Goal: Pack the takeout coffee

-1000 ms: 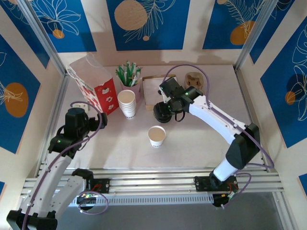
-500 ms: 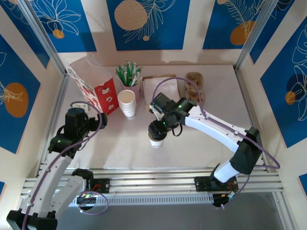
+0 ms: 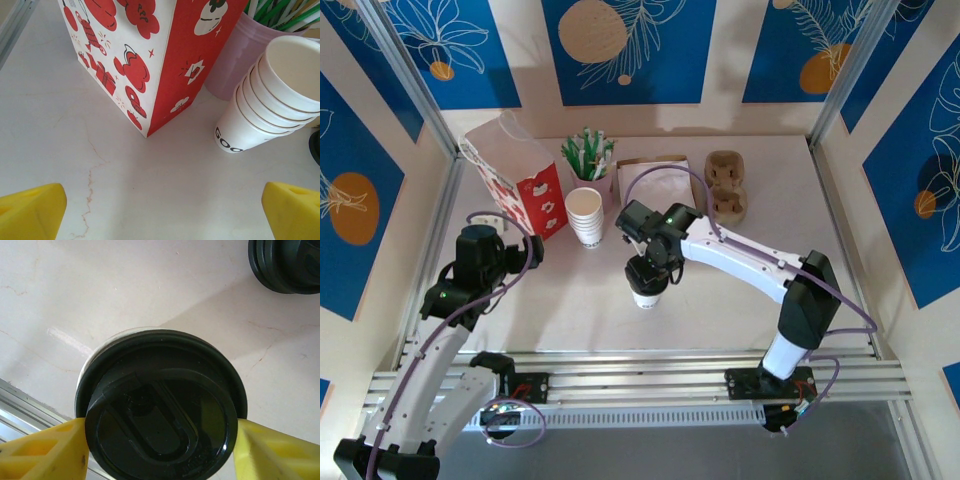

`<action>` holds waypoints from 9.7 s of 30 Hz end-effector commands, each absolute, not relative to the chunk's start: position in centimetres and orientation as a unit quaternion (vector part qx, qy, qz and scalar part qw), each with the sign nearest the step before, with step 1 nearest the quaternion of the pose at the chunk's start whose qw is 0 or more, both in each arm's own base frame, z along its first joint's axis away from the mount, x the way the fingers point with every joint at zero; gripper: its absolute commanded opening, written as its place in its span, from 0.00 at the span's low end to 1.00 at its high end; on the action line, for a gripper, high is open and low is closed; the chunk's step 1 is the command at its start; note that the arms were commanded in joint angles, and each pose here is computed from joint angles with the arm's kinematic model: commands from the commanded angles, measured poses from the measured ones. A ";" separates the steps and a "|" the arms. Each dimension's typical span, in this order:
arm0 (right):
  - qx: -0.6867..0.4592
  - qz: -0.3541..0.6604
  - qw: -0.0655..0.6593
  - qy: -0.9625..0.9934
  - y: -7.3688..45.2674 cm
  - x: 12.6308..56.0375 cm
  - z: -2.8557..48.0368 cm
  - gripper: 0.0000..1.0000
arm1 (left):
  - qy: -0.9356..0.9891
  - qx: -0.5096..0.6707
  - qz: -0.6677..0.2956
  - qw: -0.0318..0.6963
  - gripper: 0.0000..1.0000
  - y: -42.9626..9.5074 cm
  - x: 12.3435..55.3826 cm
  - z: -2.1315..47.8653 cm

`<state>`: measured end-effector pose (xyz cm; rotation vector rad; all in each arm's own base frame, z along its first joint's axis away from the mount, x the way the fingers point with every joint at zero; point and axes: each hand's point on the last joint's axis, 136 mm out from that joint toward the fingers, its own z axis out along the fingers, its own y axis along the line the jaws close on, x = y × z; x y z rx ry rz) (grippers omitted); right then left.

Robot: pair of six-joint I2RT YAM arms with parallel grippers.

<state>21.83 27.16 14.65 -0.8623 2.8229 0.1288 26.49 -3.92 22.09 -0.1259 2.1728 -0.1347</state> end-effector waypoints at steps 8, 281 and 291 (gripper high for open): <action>-0.311 0.034 0.093 0.945 28.0 21.5 15.4 0.68 | 0.881 -0.032 -0.062 0.467 1.00 -4.5 26.3 23.1; 0.222 0.412 0.241 0.850 18.4 18.7 8.9 0.58 | 0.949 0.058 -0.293 0.103 0.93 -29.5 19.7 6.4; 0.301 0.300 0.207 0.881 14.5 17.5 4.7 0.55 | 0.951 0.049 -0.291 0.089 0.94 -29.1 18.9 4.7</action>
